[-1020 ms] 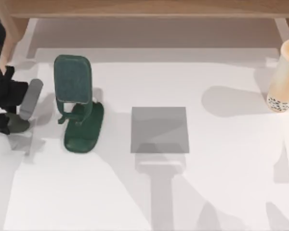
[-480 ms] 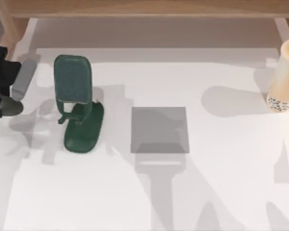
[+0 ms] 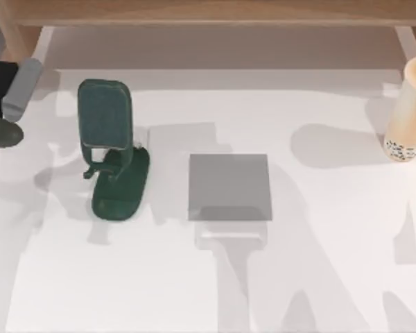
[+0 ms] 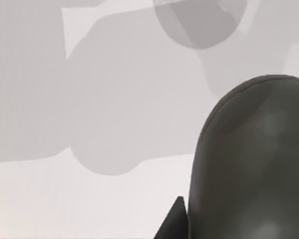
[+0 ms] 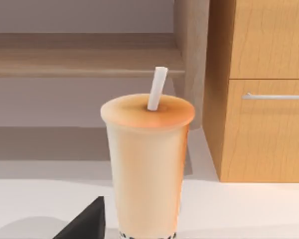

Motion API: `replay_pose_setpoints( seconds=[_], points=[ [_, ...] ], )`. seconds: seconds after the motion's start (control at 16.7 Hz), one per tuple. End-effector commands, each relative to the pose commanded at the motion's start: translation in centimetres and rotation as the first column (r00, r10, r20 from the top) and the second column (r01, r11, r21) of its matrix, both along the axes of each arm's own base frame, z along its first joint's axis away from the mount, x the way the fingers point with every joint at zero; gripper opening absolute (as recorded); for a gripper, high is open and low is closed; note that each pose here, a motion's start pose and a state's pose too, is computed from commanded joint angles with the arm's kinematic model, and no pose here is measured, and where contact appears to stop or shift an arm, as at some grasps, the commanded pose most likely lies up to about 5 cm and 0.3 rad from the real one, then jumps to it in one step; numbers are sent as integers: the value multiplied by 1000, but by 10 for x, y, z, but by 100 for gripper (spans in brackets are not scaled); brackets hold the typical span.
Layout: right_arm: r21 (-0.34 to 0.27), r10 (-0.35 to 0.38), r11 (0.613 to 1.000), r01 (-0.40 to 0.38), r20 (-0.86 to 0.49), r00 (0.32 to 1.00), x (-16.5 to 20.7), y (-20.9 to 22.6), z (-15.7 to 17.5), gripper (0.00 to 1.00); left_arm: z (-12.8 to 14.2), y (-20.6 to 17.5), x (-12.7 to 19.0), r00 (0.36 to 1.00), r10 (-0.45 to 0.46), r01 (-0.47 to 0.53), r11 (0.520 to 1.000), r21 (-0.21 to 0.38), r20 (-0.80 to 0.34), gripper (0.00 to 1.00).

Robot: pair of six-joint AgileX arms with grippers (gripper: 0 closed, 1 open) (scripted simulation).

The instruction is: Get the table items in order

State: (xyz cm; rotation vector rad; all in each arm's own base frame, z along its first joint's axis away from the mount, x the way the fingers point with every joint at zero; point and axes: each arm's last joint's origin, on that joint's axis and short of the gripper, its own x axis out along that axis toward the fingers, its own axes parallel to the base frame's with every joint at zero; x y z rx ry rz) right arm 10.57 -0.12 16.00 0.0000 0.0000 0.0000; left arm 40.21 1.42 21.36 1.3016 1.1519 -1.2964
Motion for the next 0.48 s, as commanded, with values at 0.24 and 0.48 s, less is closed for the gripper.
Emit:
replay_pose_setpoints(
  seconds=[0.24, 0.48],
  points=[
    [0, 0, 1000, 0, 0, 1000, 0, 0, 0, 100, 11, -5, 0, 999, -33, 33, 999, 0, 35, 0],
    [0, 0, 1000, 0, 0, 1000, 0, 0, 0, 100, 69, -36, -4, 958, -209, 209, 978, 21, 197, 0]
  ],
)
